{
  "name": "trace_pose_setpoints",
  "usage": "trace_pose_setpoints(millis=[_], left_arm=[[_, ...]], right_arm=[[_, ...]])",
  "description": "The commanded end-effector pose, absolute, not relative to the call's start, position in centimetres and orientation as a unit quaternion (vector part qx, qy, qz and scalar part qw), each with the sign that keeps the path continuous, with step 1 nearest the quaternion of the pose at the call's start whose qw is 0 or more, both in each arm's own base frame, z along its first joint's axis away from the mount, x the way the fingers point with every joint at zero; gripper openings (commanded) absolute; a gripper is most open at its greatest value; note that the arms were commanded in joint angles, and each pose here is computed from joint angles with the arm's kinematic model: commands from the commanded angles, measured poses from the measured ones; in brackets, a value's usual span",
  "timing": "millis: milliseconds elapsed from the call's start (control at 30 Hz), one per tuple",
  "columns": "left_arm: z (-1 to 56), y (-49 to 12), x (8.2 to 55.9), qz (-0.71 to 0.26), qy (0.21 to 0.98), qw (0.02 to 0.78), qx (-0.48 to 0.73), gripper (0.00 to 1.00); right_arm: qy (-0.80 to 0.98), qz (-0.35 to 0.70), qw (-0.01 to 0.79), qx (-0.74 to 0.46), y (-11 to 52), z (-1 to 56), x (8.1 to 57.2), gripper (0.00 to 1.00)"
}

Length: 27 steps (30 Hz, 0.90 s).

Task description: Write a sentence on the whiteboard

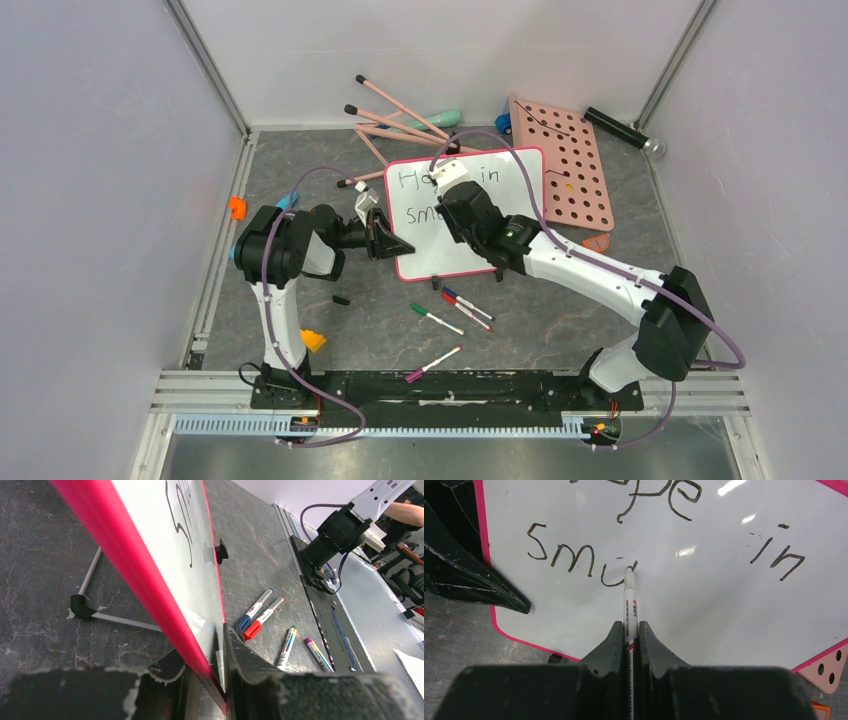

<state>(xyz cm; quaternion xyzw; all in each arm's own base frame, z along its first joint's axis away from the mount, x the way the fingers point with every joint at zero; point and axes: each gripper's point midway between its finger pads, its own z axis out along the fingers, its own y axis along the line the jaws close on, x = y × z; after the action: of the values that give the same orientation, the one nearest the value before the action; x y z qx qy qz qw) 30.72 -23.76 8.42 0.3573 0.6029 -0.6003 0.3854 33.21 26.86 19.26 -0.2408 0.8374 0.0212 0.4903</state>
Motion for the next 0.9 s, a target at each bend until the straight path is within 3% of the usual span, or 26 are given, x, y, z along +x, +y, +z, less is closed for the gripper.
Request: trace_pose_setpoints(millis=[0, 867], left_arm=[[8.4, -24.1, 29.9, -0.588, 0.555, 0.408, 0.424, 0.2], [8.5, -24.1, 29.9, -0.588, 0.556, 0.407, 0.423, 0.2]], right_arm=[[0.824, 0.023, 0.52, -0.225, 27.3, 21.6, 34.5, 0.0], [0.833, 0.054, 0.478, -0.274, 28.4, 18.9, 32.9, 0.0]])
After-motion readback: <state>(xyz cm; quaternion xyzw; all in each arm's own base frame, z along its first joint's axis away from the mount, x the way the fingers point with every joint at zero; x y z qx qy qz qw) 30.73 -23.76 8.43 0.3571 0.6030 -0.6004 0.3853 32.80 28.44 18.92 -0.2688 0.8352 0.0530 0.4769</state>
